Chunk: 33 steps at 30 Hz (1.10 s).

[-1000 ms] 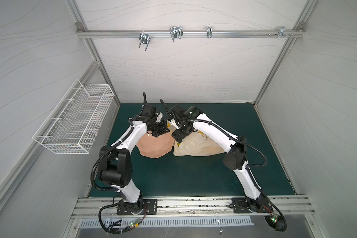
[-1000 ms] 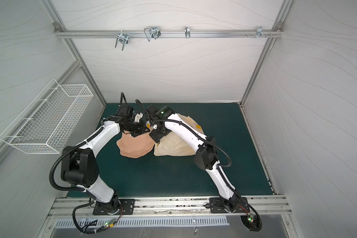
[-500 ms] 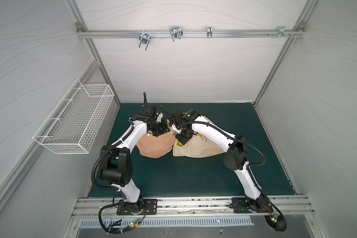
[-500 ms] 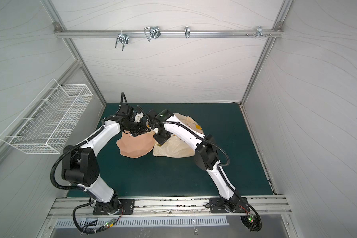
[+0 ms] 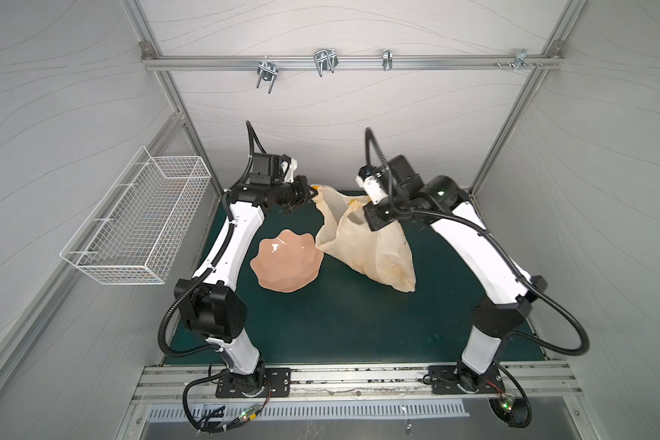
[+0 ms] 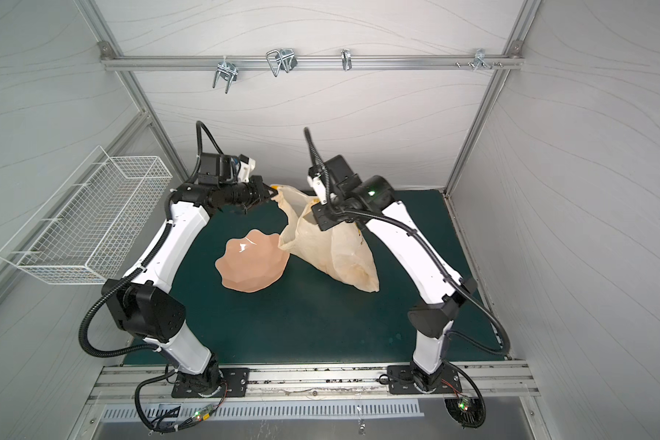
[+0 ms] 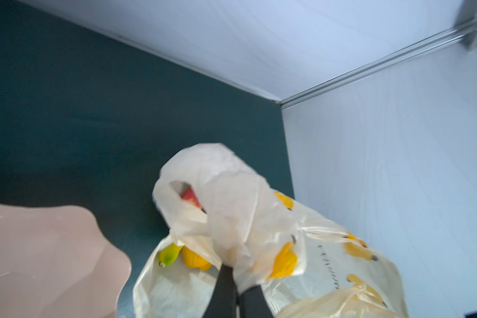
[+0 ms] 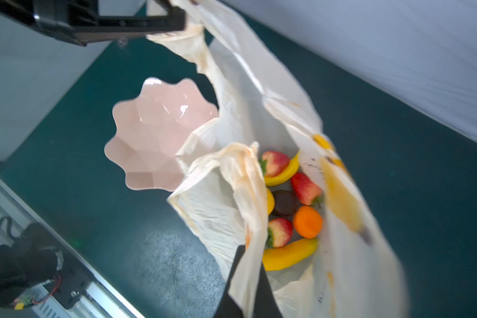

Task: Place the fruits into the plastic bag
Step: Pick up the plastic bag from the center of the table, then place the plastic bag at the center of the table.

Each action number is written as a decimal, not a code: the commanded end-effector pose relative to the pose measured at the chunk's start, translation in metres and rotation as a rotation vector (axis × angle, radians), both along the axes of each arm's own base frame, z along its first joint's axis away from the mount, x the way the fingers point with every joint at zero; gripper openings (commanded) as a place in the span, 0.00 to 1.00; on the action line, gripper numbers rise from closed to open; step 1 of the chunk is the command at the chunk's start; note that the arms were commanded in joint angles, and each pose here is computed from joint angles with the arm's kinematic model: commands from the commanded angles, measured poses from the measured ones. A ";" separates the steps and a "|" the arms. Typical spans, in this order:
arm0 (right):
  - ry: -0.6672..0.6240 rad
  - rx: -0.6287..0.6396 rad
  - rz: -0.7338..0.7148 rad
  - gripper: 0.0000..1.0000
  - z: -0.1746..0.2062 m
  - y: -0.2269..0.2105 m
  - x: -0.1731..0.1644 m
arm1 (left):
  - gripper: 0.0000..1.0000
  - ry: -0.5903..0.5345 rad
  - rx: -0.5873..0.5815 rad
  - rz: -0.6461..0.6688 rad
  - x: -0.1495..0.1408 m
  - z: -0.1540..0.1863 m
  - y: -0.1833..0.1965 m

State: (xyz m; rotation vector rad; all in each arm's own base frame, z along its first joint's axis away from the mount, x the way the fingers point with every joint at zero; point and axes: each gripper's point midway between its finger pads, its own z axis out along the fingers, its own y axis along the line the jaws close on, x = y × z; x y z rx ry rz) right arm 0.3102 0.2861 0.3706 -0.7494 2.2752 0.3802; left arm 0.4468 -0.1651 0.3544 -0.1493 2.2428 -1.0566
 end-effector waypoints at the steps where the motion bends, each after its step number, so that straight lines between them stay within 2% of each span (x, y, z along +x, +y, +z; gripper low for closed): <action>1: -0.024 0.120 -0.020 0.00 0.030 -0.019 -0.006 | 0.00 -0.085 -0.073 -0.016 0.005 0.059 -0.006; 3: -0.047 0.177 -0.022 0.00 0.044 -0.033 -0.010 | 0.00 -0.118 -0.102 -0.020 0.008 0.084 -0.009; 6: -0.065 0.241 -0.028 0.00 0.055 -0.051 -0.016 | 0.00 -0.133 -0.133 -0.012 0.011 0.102 -0.010; 10: -0.041 0.340 -0.030 0.00 0.055 -0.063 -0.021 | 0.00 -0.152 -0.200 -0.016 0.015 0.122 -0.015; 12: -0.027 0.360 -0.013 0.00 0.050 -0.063 -0.026 | 0.00 -0.159 -0.199 -0.032 0.014 0.125 -0.021; 18: 0.026 0.389 0.058 0.00 0.032 -0.055 -0.041 | 0.00 -0.036 -0.127 -0.108 0.011 0.064 -0.050; 22: 0.099 0.434 0.098 0.00 0.014 -0.045 -0.052 | 0.00 0.014 -0.069 -0.100 0.015 0.029 -0.049; 27: 0.162 0.431 0.154 0.01 -0.013 -0.022 -0.072 | 0.00 0.030 0.019 -0.102 0.018 0.013 -0.041; 33: 0.138 0.425 0.204 0.02 -0.007 -0.002 -0.085 | 0.00 0.019 0.066 -0.077 0.021 0.016 -0.028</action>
